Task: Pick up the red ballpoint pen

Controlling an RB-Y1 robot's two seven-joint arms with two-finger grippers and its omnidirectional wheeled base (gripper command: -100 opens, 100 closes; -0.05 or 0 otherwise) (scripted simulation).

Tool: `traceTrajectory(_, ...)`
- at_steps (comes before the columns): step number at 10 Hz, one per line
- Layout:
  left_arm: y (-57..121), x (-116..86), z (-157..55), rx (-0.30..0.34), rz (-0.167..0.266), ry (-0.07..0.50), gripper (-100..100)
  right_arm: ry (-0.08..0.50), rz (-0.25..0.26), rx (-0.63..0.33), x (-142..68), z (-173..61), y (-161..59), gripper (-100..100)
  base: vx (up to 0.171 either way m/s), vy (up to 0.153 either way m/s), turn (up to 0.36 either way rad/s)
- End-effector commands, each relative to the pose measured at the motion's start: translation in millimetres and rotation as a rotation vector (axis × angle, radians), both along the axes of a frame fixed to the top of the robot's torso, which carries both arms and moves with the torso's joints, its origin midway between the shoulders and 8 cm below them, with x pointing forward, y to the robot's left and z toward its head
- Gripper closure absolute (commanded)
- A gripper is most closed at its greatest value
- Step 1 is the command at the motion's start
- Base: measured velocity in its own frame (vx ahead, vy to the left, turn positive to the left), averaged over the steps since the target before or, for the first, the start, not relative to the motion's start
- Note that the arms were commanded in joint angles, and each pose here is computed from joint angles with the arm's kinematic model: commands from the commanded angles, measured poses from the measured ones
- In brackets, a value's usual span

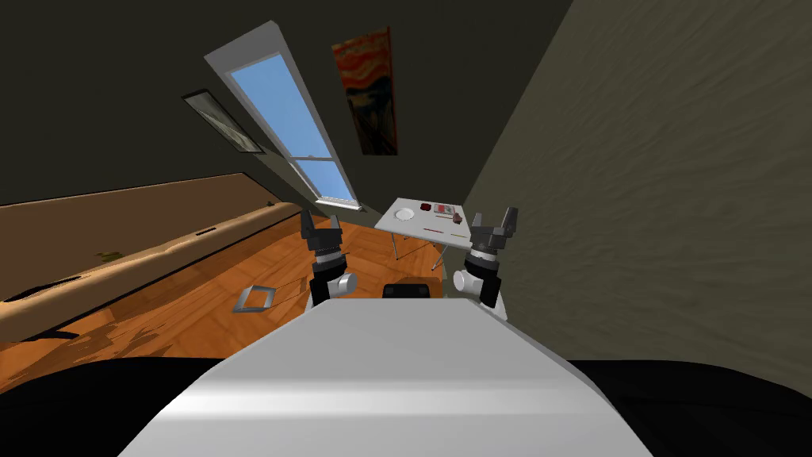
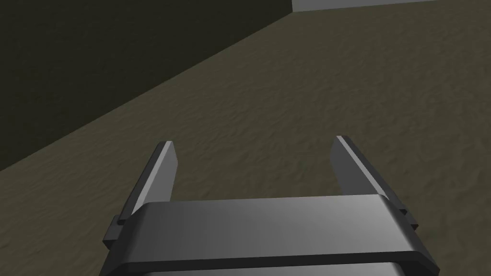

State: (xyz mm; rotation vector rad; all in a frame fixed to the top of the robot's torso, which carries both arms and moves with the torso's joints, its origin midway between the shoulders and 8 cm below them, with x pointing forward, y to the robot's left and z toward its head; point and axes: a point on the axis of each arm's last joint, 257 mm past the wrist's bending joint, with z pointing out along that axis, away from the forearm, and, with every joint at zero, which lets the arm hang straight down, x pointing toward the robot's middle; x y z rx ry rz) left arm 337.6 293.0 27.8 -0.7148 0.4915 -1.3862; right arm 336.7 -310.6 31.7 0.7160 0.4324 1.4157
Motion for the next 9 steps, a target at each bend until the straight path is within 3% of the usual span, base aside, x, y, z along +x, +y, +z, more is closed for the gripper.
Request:
traceTrajectory(1,0.0,0,0,0.000,0.000,0.000,0,0.009,0.016,-0.057,3,1,6,-100,-0.007,0.008,0.040)
traceTrajectory(7,0.0,0,0,0.000,0.000,0.000,0,0.035,0.050,-0.273,17,-1,27,-100,-0.021,0.027,0.063)
traceTrajectory(9,0.0,0,0,0.000,0.000,0.000,0,0.042,0.052,-0.395,25,-5,37,-100,-0.020,0.043,0.112)
